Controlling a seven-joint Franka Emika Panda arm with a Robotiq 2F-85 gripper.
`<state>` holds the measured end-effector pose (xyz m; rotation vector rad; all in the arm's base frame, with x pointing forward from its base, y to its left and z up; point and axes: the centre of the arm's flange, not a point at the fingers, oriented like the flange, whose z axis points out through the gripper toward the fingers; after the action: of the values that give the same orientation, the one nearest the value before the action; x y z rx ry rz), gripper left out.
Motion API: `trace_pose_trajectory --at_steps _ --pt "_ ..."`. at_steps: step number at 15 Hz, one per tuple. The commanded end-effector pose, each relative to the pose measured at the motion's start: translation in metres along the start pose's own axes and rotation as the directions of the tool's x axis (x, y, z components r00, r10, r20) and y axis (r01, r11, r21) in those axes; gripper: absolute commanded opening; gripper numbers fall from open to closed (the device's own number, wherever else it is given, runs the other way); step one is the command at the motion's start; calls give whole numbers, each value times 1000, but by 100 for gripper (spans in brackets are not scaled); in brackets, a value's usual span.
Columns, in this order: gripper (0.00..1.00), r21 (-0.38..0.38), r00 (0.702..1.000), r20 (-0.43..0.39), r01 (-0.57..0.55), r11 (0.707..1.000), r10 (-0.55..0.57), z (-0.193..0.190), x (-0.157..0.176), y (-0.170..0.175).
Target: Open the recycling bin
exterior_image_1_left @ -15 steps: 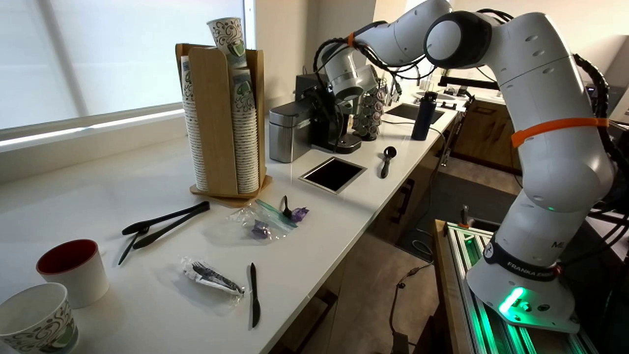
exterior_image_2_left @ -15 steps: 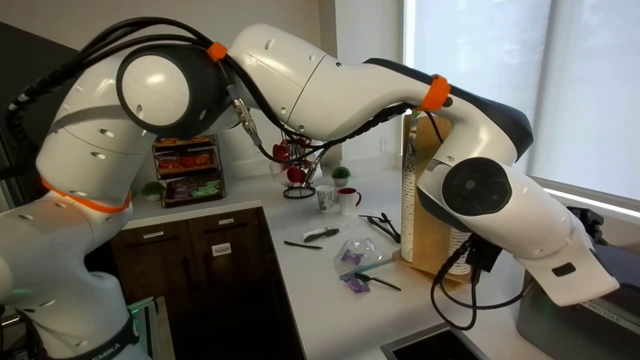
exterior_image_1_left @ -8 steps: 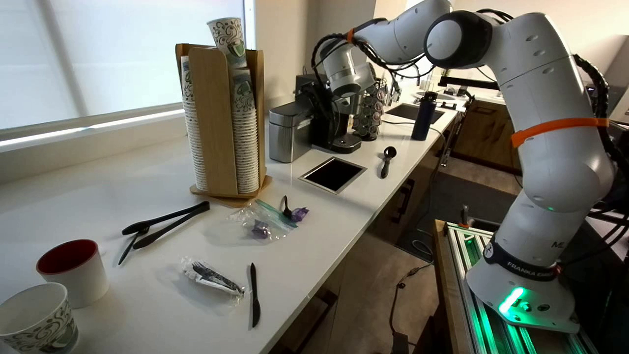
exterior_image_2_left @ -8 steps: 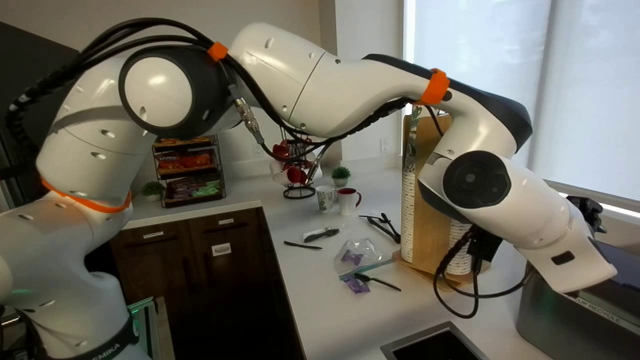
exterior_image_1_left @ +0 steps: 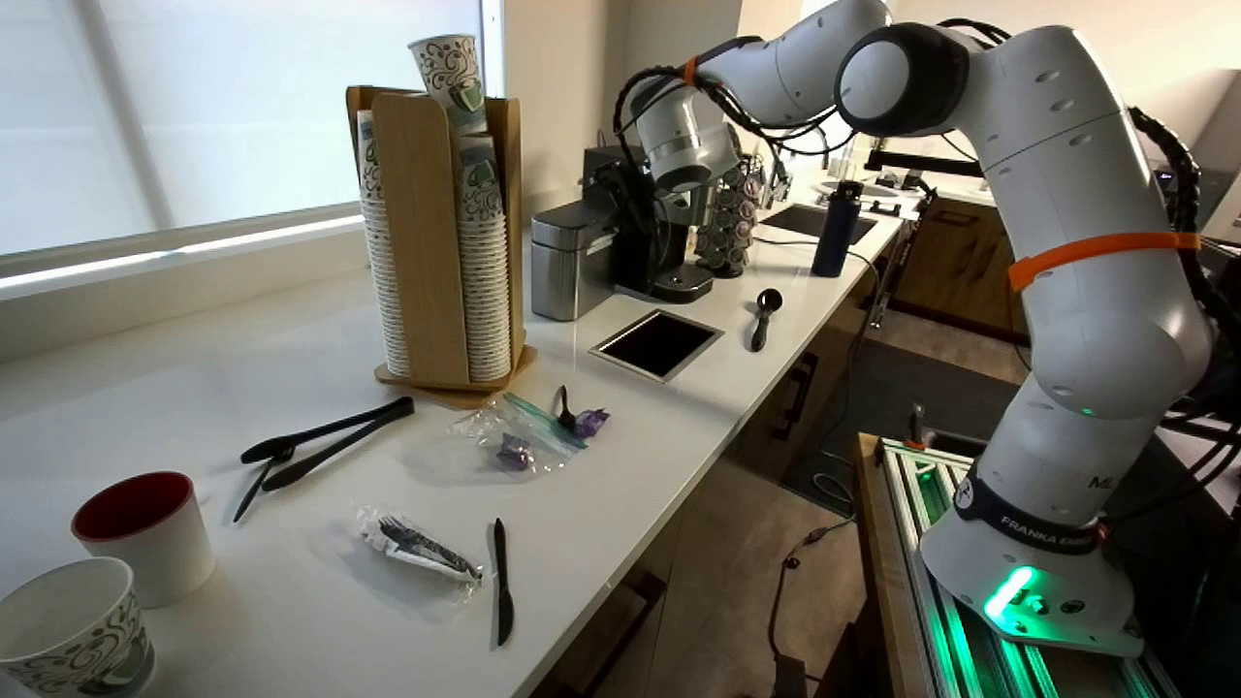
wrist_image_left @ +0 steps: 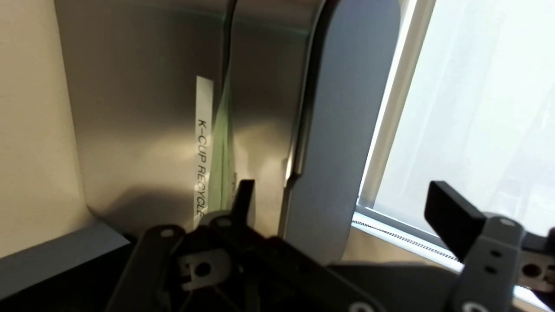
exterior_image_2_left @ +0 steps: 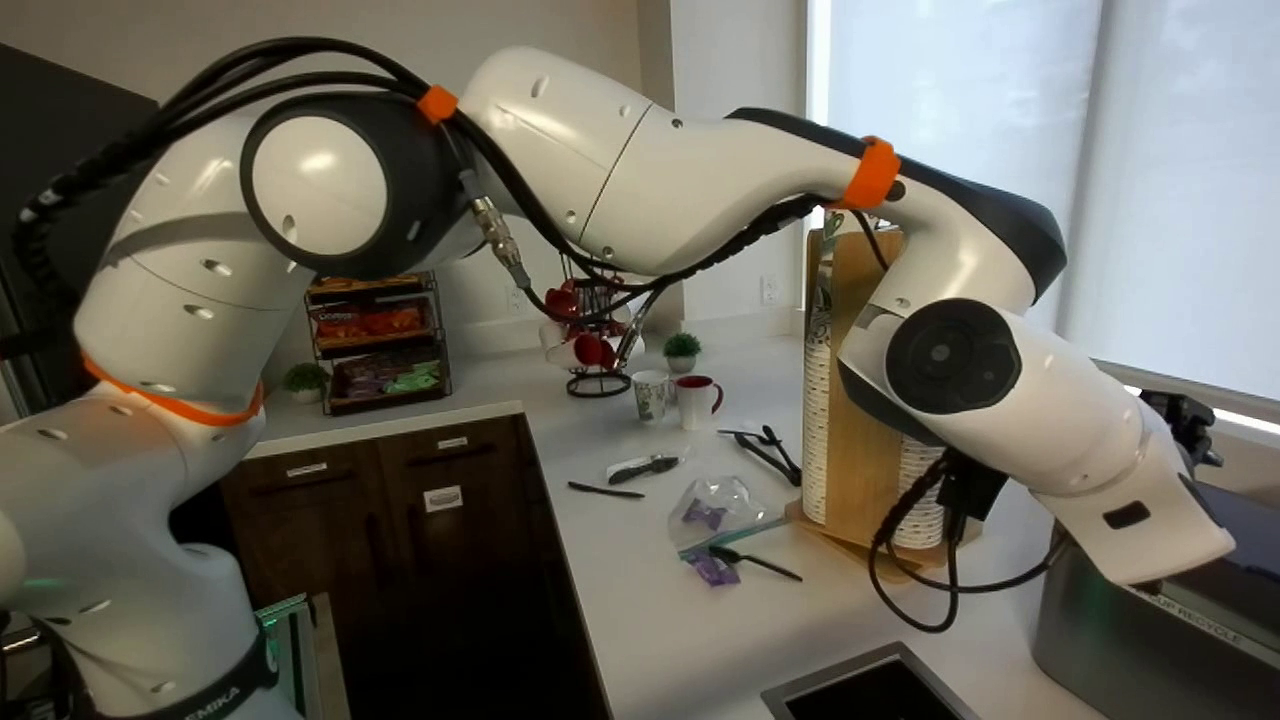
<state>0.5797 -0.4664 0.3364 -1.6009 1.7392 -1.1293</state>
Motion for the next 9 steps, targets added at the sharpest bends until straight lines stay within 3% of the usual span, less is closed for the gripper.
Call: trace_pose_trajectory --at_steps 1,9 --pt "100 -1 1000 1 -21 1000 21 6 2 -5" --pt "100 13 998 -9 -62 998 62 11 5 -10"
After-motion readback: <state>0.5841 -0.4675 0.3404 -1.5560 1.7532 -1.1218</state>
